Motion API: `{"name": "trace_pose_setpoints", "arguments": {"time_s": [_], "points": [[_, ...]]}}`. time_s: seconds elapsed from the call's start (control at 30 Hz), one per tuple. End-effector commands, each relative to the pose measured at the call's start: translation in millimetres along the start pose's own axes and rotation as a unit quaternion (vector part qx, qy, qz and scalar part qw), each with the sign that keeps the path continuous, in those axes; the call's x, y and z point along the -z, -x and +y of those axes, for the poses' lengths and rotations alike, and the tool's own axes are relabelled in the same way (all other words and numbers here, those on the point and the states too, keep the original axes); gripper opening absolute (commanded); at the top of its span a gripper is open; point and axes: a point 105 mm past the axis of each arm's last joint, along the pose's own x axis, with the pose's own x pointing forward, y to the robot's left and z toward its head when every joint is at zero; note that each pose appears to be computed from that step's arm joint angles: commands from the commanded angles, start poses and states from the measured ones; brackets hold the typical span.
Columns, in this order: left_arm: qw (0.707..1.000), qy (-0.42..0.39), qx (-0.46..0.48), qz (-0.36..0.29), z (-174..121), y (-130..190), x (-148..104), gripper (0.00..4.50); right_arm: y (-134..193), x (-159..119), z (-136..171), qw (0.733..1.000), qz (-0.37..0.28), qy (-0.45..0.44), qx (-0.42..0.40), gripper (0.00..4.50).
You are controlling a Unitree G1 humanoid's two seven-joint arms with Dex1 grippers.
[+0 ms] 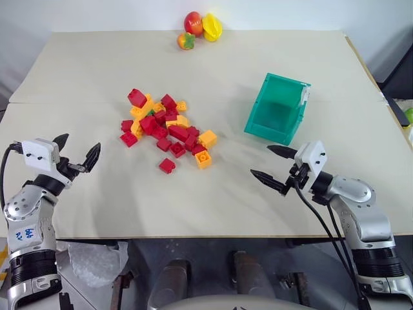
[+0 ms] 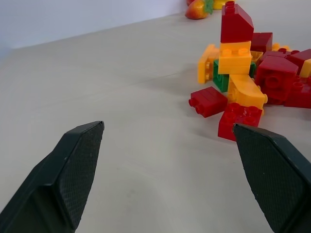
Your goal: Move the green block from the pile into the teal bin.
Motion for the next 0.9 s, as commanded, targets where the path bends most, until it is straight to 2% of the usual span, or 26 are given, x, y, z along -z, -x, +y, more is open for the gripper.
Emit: {"name": "trace_pose_setpoints", "arguments": {"time_s": [0.03,0.07,0.17,0.3,0.4,0.5,0.6,0.7,0.9], "points": [[0.993,-0.115,-0.026,0.015,15.6,1.7,-7.2,4.50,0.8,-11.8,-3.0,1.000,-0.022,0.016,0.003,4.48],[0.988,-0.147,-0.044,0.034,23.1,3.7,-2.5,4.50,0.5,-11.9,-2.7,1.000,-0.022,0.017,0.004,4.48],[0.993,-0.052,-0.102,-0.008,35.5,1.5,-10.9,4.50,0.0,-12.6,-2.3,1.000,-0.023,0.017,0.004,4.48],[0.994,-0.097,-0.047,-0.004,23.0,4.0,-10.8,4.50,-0.4,-13.8,-1.5,1.000,-0.026,0.016,0.005,4.48],[0.996,-0.071,-0.059,0.012,28.6,3.5,-6.3,4.50,-3.9,-18.4,1.7,0.999,-0.035,0.016,-0.006,4.48],[0.997,-0.075,-0.027,0.010,24.1,-0.8,-8.1,4.50,-11.1,-31.5,7.9,0.998,-0.056,0.006,-0.026,4.48],[0.998,-0.043,-0.038,-0.007,34.5,-8.3,-12.8,3.93,-17.1,-41.8,14.5,0.996,-0.074,-0.003,-0.050,4.50],[0.999,-0.048,-0.015,-0.015,32.4,-20.3,-17.6,3.03,-23.1,-49.2,19.3,0.994,-0.085,-0.003,-0.067,4.50],[1.000,0.015,0.013,-0.019,33.0,-63.6,-26.9,1.12,-38.9,-65.2,28.6,0.989,-0.114,-0.001,-0.099,4.50]]}}
